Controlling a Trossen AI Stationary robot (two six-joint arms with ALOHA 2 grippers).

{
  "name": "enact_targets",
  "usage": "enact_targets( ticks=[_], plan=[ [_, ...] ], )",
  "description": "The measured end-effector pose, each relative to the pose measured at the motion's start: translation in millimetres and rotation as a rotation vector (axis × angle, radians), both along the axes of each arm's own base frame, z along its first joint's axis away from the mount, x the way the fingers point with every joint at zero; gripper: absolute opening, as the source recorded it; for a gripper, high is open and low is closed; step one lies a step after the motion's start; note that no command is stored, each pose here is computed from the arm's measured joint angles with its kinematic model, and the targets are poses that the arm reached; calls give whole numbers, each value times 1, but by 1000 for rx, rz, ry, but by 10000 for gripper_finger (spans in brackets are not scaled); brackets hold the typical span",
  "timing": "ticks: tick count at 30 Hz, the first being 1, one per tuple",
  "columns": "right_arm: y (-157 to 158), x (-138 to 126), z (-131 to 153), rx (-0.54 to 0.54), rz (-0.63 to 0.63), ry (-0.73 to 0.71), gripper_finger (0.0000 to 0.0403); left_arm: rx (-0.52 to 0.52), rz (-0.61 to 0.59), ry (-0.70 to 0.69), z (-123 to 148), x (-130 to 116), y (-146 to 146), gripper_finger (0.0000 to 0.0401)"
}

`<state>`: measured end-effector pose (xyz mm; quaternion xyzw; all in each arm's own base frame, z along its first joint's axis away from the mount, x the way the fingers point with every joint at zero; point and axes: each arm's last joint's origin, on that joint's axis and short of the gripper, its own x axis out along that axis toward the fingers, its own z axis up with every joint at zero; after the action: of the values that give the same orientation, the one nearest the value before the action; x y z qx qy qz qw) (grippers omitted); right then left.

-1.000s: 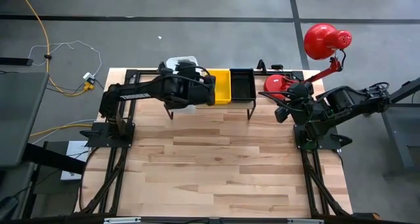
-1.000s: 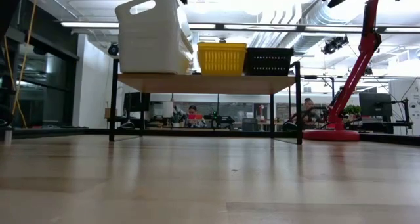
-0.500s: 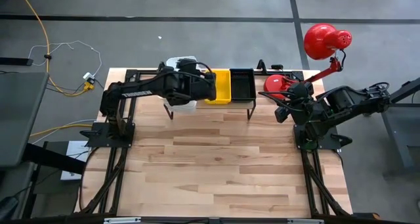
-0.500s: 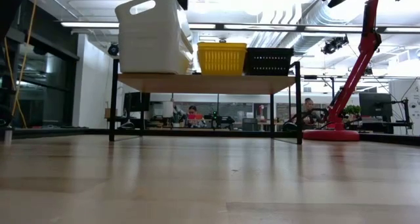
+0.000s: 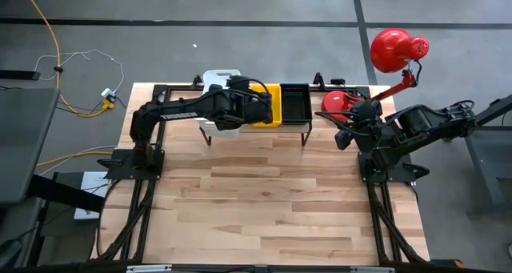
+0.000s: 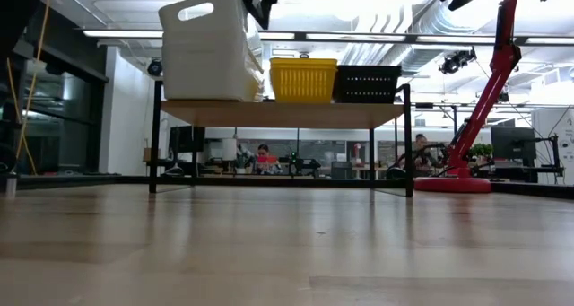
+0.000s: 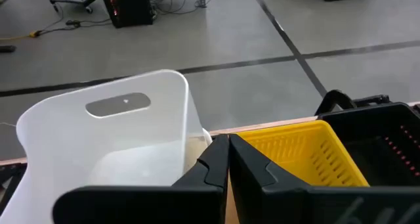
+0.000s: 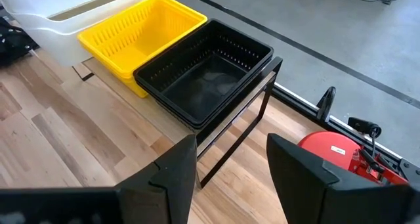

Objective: Stack baskets on shelf by color
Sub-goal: Stack the white bin into the white bin on the shelf, then adjust the stacked white bins

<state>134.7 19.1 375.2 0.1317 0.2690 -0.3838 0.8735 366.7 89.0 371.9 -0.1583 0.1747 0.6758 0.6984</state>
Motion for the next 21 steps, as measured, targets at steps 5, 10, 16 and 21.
enact_targets(
  ticks=[5,10,16,21],
  plan=[
    [0,0,0,-1,0,1,172,2,-1,11,0,0,2,0],
    [0,0,0,-4,-2,0,172,-20,10,16,0,-2,10,0],
    [0,0,0,-1,-5,-4,172,-50,-34,59,2,-3,20,0],
    [0,0,0,-1,-5,-3,172,-122,-297,232,18,-10,21,0]
  ],
)
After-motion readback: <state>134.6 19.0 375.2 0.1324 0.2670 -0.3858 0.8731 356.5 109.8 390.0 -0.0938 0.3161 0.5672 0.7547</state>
